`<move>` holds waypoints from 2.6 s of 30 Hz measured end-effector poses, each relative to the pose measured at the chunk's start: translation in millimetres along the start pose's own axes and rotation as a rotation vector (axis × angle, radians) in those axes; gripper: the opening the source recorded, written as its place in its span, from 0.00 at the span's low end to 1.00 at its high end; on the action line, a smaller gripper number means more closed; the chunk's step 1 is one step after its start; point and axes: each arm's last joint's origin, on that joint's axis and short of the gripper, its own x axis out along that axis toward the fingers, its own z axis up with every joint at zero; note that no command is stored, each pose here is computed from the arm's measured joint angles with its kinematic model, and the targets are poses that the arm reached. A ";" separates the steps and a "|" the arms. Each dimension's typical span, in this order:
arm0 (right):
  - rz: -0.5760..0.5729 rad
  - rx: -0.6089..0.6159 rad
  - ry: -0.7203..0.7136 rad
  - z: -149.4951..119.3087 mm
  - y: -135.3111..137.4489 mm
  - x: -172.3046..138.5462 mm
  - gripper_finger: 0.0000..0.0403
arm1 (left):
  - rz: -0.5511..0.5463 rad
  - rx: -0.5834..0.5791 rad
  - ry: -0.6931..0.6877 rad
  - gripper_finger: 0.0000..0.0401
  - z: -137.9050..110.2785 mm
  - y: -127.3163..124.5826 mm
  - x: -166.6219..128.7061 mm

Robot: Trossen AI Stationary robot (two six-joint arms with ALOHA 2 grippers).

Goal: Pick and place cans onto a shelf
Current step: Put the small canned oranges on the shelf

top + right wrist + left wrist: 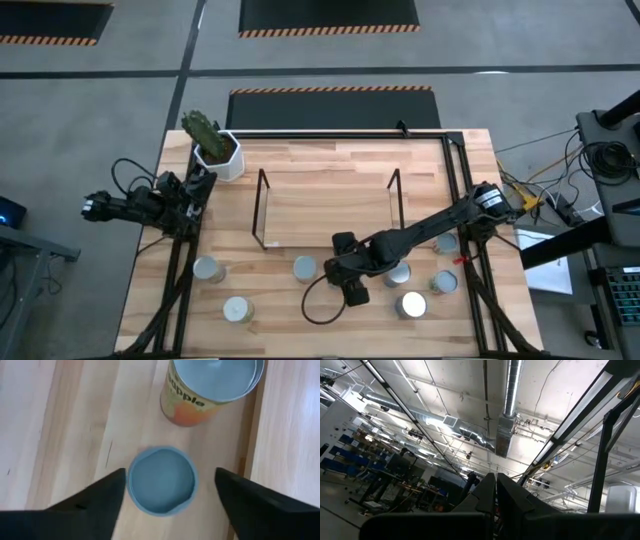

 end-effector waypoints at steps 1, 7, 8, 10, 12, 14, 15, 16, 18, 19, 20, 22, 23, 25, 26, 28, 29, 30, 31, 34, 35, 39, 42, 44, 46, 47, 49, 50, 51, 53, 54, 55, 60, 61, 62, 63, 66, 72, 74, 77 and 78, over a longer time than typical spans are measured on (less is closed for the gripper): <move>0.000 -0.004 0.000 0.0 0.2 1.9 0.80 | 0.000 0.000 0.000 0.00 0.0 0.0 0.0; -0.002 -0.010 0.046 -3.6 3.2 20.6 0.90 | 0.000 0.000 0.000 0.00 0.0 0.0 0.0; -0.003 -0.011 0.062 -5.2 3.3 24.5 0.90 | 0.001 0.000 0.000 0.00 0.0 0.0 0.0; -0.003 -0.012 0.076 -6.4 3.7 30.3 0.90 | 0.000 0.000 0.000 0.00 0.0 0.0 0.0; 0.008 -0.013 0.087 -7.4 4.2 33.6 0.90 | 0.000 0.000 0.000 0.00 0.0 0.0 0.0; 0.019 -0.012 0.093 -7.8 4.7 37.7 0.90 | 0.001 0.000 0.000 0.00 0.0 0.0 0.0; 0.019 -0.012 0.100 -8.5 4.8 39.8 0.90 | 0.001 0.000 0.000 0.00 0.0 0.0 0.0; 0.017 -0.013 0.111 -9.6 5.0 43.9 0.90 | 0.000 0.000 0.000 0.00 0.0 0.0 0.0; 0.016 -0.014 0.128 -11.4 5.3 50.1 0.90 | 0.000 0.000 0.000 0.00 0.0 0.0 0.0; 0.015 -0.015 0.136 -12.3 5.5 53.1 0.90 | 0.000 0.000 0.000 0.00 0.0 0.0 0.0; 0.015 -0.015 0.141 -12.9 5.6 55.4 0.90 | 0.001 0.000 0.000 0.00 0.0 0.0 0.0; 0.014 -0.012 0.146 -13.5 5.7 57.2 0.90 | 0.001 0.000 0.000 0.00 0.0 0.0 0.0; 0.014 -0.009 0.146 -13.5 5.7 57.3 0.89 | 0.000 0.000 0.000 0.00 0.0 0.0 0.0; 0.015 0.002 0.145 -13.4 5.7 56.8 0.87 | 0.000 0.000 0.000 0.00 0.0 0.0 0.0; 0.015 0.006 0.144 -13.2 5.7 56.2 0.85 | 0.000 0.000 0.000 0.00 0.0 0.0 0.0; 0.015 0.023 0.140 -12.7 5.6 54.5 0.80 | 0.001 0.000 0.000 0.00 0.0 0.0 0.0; 0.015 0.036 0.138 -12.4 5.5 53.4 0.77 | 0.000 0.000 0.000 0.00 0.0 0.0 0.0; 0.019 0.046 0.136 -12.2 5.5 52.7 0.75 | 0.000 0.000 0.000 0.00 0.0 0.0 0.0; 0.024 0.057 0.136 -12.0 5.6 51.5 0.72 | 0.000 0.000 0.000 0.00 0.0 0.0 0.0; 0.064 0.075 0.175 -11.0 5.5 43.6 0.68 | 0.000 0.000 0.000 0.00 0.0 0.0 0.0; 0.062 0.086 0.186 -8.6 5.1 38.1 0.68 | 0.000 0.000 0.000 0.00 0.0 0.0 0.0; 0.037 0.110 0.261 2.9 -0.6 3.6 0.72 | 0.000 0.000 0.000 0.00 0.0 0.0 0.0; -0.006 0.121 0.271 15.1 -10.3 -20.8 0.76 | 0.000 0.000 0.000 0.00 0.0 0.0 0.0; -0.039 0.120 0.226 26.3 -20.4 -35.0 0.76 | 0.000 0.000 0.000 0.00 0.0 0.0 0.0; -0.072 0.109 0.168 37.2 -34.0 -47.5 0.75 | 0.000 0.000 0.000 0.00 0.0 0.0 0.0; -0.085 0.113 0.141 41.9 -42.1 -53.5 0.75 | 0.001 0.000 0.000 0.00 0.0 0.0 0.0; -0.105 0.106 0.080 50.6 -59.7 -62.2 0.73 | 0.000 0.000 0.000 0.00 0.0 0.0 0.0; -0.114 0.104 0.046 54.6 -69.3 -65.0 0.73 | 0.001 0.000 0.000 0.00 0.0 0.0 0.0; -0.125 0.106 0.009 58.3 -79.5 -66.9 0.73 | 0.001 0.000 0.000 0.00 0.0 0.0 0.0; -0.148 0.115 -0.072 65.1 -99.9 -68.6 0.73 | 0.001 0.000 0.000 0.00 0.0 0.0 0.0; -0.156 0.117 -0.115 68.4 -109.5 -66.8 0.73 | 0.000 0.000 0.000 0.00 0.0 0.0 0.0; -0.160 0.113 -0.154 71.4 -118.7 -63.7 0.73 | 0.000 0.000 0.000 0.00 0.0 0.0 0.0; -0.090 0.075 -0.269 79.4 -146.5 -32.9 0.73 | 0.000 -0.001 -0.003 0.00 0.3 0.0 0.0; -0.077 0.071 -0.273 80.3 -147.8 -26.2 0.73 | 0.000 -0.002 -0.005 0.00 0.6 -0.1 0.1; -0.072 0.070 -0.272 80.6 -149.2 -20.8 0.73 | 0.000 -0.002 -0.006 0.00 0.7 -0.1 0.0; -0.069 0.069 -0.266 80.5 -150.0 -15.8 0.73 | 0.000 -0.002 -0.005 0.00 0.6 -0.1 0.0; -0.065 0.069 -0.241 79.6 -151.2 -0.8 0.73 | 0.000 -0.002 -0.004 0.00 0.5 -0.1 0.1; -0.055 0.076 -0.170 73.8 -152.8 31.5 0.74 | 0.000 -0.003 -0.006 0.00 0.7 -0.1 0.1; -0.054 0.076 -0.164 73.2 -153.0 35.8 0.74 | 0.000 -0.003 -0.006 0.00 0.7 -0.1 0.1; -0.053 0.067 -0.155 72.3 -153.3 41.3 0.74 | -0.001 -0.003 -0.006 0.00 0.7 -0.1 0.1; -0.052 0.067 -0.150 71.8 -153.3 43.0 0.75 | -0.001 -0.003 -0.006 0.00 0.7 -0.1 0.1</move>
